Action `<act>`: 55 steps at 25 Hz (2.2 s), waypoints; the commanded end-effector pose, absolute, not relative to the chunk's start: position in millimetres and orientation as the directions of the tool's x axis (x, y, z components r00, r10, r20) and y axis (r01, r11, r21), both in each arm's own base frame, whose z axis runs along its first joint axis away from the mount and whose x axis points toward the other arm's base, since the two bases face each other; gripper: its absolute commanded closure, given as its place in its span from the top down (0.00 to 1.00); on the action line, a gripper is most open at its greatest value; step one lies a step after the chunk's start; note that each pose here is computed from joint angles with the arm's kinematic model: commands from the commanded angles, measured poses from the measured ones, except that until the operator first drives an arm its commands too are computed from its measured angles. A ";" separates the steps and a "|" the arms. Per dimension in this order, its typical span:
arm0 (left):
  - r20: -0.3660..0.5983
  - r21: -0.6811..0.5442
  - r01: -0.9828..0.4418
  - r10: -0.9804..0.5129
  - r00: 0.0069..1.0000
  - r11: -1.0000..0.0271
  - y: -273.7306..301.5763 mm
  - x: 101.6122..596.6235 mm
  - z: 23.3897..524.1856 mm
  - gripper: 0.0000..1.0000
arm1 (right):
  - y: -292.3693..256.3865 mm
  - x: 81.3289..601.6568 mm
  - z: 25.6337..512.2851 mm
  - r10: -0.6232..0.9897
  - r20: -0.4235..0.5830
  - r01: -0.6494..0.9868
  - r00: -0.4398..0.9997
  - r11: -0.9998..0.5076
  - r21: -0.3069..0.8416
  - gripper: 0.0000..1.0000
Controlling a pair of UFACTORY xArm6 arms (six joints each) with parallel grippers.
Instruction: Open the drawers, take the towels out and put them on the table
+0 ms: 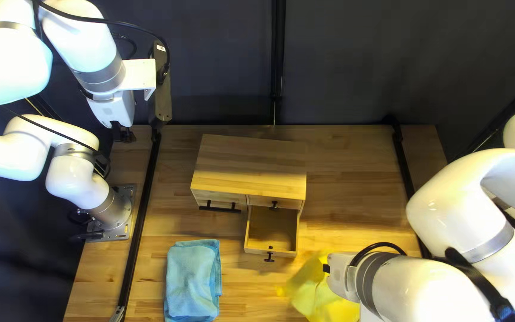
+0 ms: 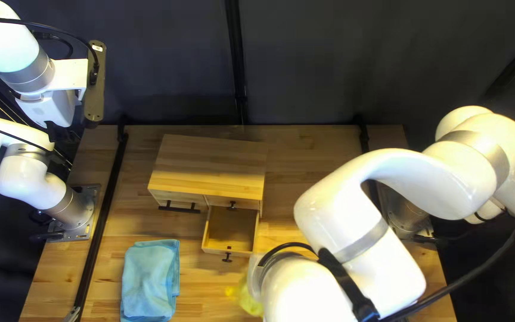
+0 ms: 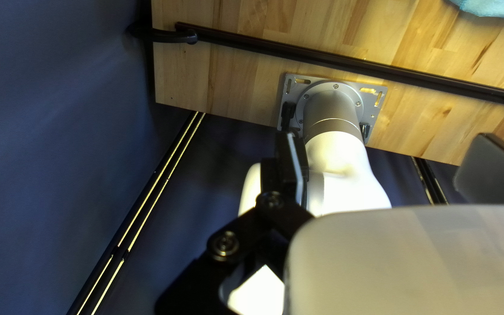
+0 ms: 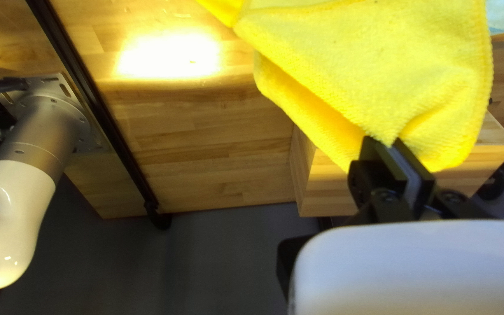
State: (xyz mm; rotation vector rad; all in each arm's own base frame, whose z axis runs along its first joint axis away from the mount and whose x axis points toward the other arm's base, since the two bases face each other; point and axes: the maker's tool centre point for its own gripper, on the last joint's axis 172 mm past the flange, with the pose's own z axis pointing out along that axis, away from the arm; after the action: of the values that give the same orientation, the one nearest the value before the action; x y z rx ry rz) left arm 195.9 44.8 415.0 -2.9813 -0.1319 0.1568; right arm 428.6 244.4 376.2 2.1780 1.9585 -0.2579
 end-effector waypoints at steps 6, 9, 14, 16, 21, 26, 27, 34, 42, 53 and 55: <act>-0.097 -0.157 0.080 0.096 0.991 -0.984 44.8 195.9 415.0 1.00 | 261.6 409.4 351.4 0.957 -0.237 0.985 0.165 -0.170 0.002 0.00; -0.097 -0.157 0.080 0.096 0.991 -0.984 44.8 195.9 415.0 1.00 | 265.8 401.8 333.0 0.956 -0.229 0.982 0.183 -0.189 -0.005 0.00; -0.097 -0.157 0.080 0.096 0.991 -0.984 44.8 195.9 415.0 1.00 | 272.5 398.9 313.1 0.952 -0.221 0.975 0.213 -0.223 -0.018 0.00; -0.097 -0.157 0.080 0.096 0.991 -0.984 44.8 195.9 415.0 1.00 | 276.0 398.5 306.8 0.948 -0.221 0.971 0.227 -0.239 -0.026 0.00; -0.097 -0.157 0.080 0.096 0.991 -0.984 44.8 195.9 415.0 1.00 | 280.8 395.2 277.5 0.939 -0.218 0.960 0.265 -0.278 -0.034 0.00; -0.097 -0.157 0.080 0.096 0.991 -0.984 44.8 195.9 415.0 1.00 | 279.1 387.0 249.8 0.930 -0.213 0.948 0.301 -0.316 -0.040 0.00; -0.097 -0.157 0.080 0.096 0.991 -0.984 44.8 195.9 415.0 1.00 | 277.8 384.6 243.0 0.926 -0.213 0.944 0.311 -0.327 -0.044 0.00; -0.097 -0.157 0.080 0.096 0.991 -0.984 44.8 195.9 415.0 1.00 | 271.9 379.4 207.1 0.901 -0.218 0.917 0.376 -0.395 -0.054 0.00; -0.097 -0.157 0.080 0.096 0.991 -0.984 44.8 195.9 415.0 1.00 | 266.5 398.9 159.0 0.881 -0.219 0.893 0.420 -0.444 -0.072 0.00; -0.097 -0.157 0.080 0.096 0.991 -0.984 44.8 195.9 415.0 1.00 | 255.3 419.6 105.6 0.855 -0.208 0.871 0.475 -0.491 -0.029 0.00; -0.097 -0.157 0.080 0.096 0.991 -0.984 44.8 195.9 415.0 1.00 | 252.0 422.8 97.5 0.853 -0.205 0.869 0.480 -0.495 -0.023 0.81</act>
State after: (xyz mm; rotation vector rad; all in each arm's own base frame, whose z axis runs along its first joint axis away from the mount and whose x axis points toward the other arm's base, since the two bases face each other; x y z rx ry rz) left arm 195.9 44.8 415.0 -2.9813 -0.1319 0.1567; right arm 418.7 256.4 107.2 2.6268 1.5452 -0.3013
